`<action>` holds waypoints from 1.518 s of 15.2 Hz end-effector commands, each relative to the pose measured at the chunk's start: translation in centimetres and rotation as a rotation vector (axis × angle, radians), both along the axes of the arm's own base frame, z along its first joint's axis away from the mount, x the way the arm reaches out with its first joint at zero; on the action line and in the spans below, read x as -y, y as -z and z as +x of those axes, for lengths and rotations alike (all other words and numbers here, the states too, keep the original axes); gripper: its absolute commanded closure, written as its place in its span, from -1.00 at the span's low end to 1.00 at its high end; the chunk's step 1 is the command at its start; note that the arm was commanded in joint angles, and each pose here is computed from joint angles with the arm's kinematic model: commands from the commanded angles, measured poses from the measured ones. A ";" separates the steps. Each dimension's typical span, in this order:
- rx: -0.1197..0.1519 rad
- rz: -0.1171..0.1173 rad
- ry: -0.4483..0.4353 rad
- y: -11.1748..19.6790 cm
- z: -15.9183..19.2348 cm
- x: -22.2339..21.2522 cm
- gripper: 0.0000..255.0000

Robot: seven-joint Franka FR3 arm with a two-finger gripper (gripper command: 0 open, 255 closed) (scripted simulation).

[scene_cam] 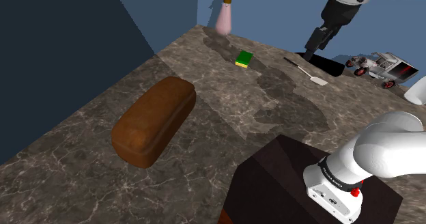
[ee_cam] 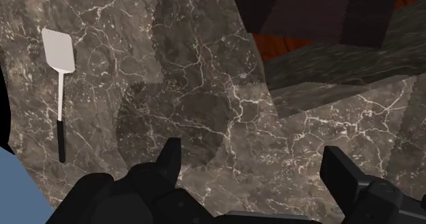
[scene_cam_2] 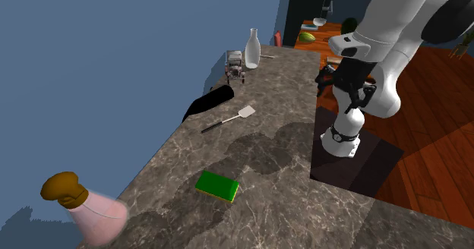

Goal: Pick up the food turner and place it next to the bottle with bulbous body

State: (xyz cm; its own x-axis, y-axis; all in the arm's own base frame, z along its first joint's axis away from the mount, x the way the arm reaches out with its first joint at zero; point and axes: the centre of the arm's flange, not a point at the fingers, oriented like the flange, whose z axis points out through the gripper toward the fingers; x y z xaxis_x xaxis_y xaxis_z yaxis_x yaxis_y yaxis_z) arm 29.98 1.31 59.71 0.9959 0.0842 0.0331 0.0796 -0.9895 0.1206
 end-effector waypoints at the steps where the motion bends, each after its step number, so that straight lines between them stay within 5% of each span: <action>1: 0.000 0.000 0.000 0.0 0.0 0.0 -1.00; 23: 0.022 0.076 0.119 13.3 8.3 25.4 -1.00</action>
